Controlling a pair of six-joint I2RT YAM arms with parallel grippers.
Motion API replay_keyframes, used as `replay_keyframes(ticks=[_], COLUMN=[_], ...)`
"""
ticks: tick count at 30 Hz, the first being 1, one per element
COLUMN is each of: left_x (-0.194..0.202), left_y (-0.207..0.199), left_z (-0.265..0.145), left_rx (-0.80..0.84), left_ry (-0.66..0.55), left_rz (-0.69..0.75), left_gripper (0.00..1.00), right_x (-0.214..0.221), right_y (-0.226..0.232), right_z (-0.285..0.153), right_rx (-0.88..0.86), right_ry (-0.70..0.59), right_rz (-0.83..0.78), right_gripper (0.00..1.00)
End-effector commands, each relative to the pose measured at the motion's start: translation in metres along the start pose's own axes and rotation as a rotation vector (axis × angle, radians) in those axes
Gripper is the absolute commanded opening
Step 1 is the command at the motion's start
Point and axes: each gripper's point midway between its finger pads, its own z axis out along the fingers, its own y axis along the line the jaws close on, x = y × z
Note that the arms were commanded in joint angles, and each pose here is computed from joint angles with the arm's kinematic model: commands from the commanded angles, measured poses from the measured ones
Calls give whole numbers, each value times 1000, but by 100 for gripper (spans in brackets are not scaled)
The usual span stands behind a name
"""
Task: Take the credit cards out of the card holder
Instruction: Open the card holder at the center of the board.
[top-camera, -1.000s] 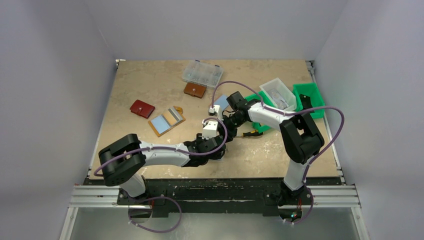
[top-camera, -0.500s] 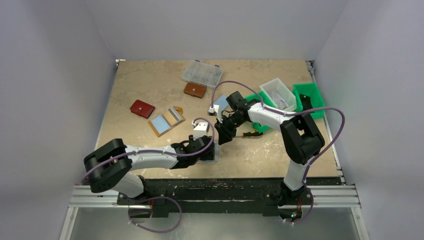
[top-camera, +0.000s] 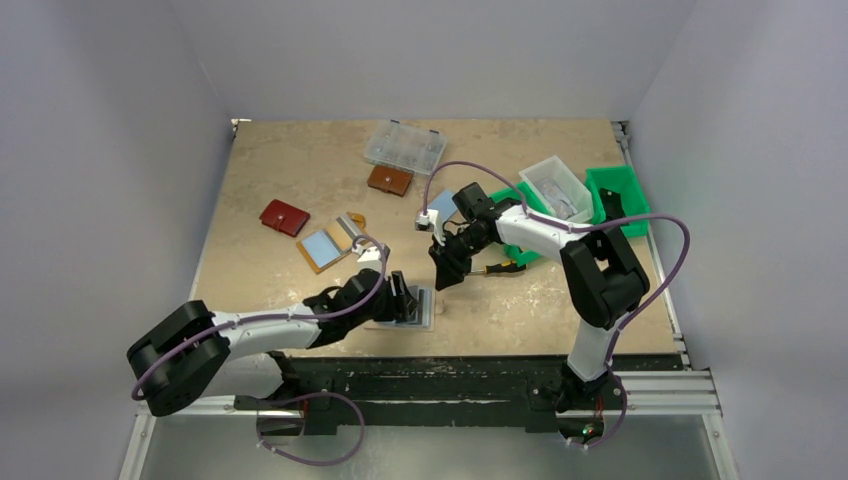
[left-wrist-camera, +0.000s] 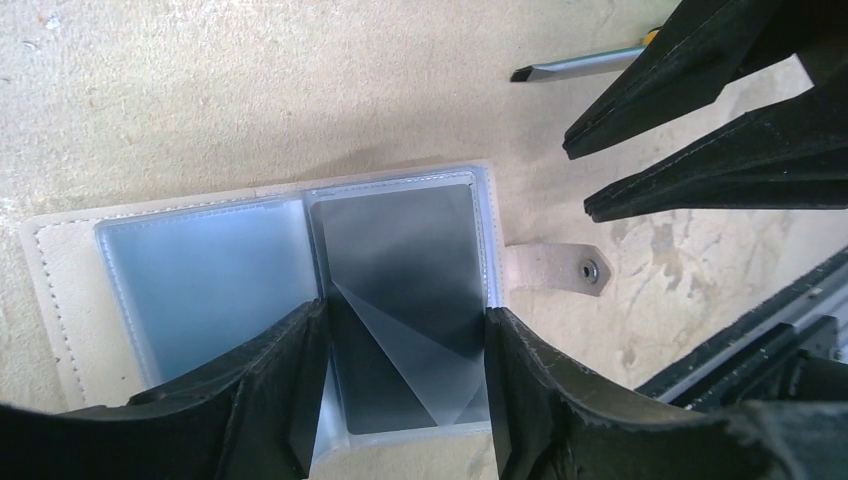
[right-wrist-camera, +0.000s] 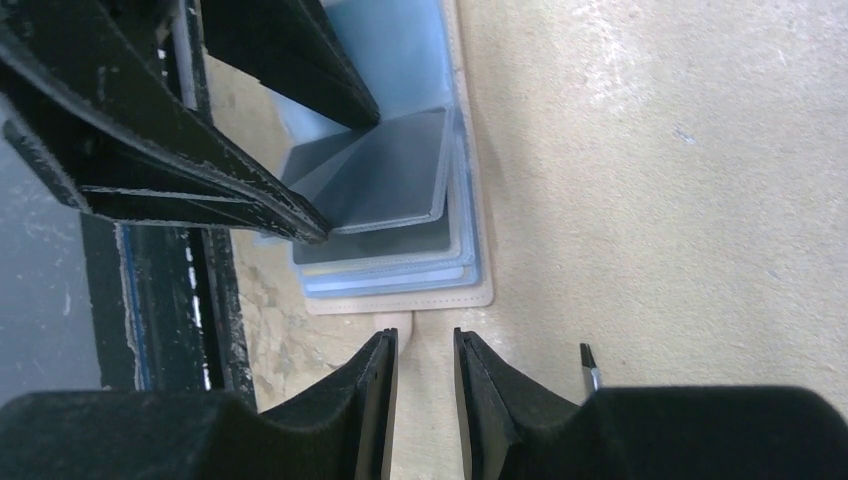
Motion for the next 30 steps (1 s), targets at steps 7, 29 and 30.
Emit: replay_keyframes(ticks=[7,29,30], left_x=[-12,-6,-6], left_y=[-34,-33,-33], left_z=[-8,-8,-9], left_rx=[238,293,294], left_ry=[-13,9,11], left_rz=[-103,-135,-136], left_gripper=[39,51,54], right_x=[-23,-28,-29], right_y=[29,52,52], right_z=[10,41,41], right_rx=[-156,-242,-243], right_ry=[-94,-56,-60], right_rz=[43,32,34], right_gripper=[30,6,6])
